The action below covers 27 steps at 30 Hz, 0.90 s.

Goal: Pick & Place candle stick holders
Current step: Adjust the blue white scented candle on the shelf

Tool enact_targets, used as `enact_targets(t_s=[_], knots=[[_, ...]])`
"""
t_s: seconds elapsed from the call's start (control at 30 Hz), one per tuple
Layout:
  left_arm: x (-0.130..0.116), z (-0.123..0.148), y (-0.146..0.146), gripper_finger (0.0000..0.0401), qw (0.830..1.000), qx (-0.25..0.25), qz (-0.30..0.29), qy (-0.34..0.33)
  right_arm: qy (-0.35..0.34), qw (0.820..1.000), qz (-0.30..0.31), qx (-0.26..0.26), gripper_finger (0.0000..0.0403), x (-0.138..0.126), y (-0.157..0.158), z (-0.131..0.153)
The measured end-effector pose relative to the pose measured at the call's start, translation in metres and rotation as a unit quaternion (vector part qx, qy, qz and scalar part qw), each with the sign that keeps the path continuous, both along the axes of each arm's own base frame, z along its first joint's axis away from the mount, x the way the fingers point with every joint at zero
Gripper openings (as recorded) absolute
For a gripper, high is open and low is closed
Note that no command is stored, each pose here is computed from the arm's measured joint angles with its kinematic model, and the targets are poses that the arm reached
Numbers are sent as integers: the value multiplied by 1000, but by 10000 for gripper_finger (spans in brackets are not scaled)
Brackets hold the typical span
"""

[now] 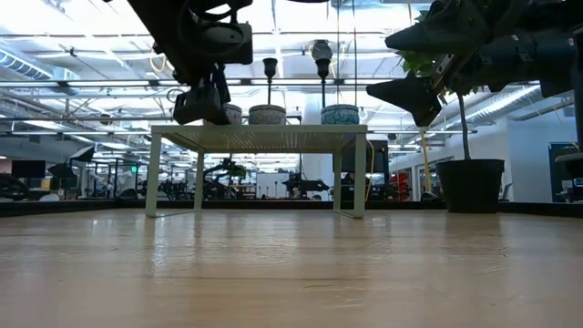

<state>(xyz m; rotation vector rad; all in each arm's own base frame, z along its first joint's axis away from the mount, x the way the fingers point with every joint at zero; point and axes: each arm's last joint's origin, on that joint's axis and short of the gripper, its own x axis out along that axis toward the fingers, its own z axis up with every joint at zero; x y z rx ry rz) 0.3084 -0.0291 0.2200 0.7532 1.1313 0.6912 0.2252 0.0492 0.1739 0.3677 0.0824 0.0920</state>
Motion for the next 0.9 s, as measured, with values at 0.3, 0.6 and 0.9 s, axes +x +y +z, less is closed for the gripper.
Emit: enact_targets(t_s=[0.3,0.6,0.9], knots=[[-2,0,-14,309,999,23,-31,19,0,1000,0,-1,329,0,0,0],[-23,38,-21,310,998,3,-56,-42,-5,1000,-1,0,329,0,0,1],[-70,98,-27,310,976,-89,-95,-174,-26,999,-1,-40,324,-2,-1,8]])
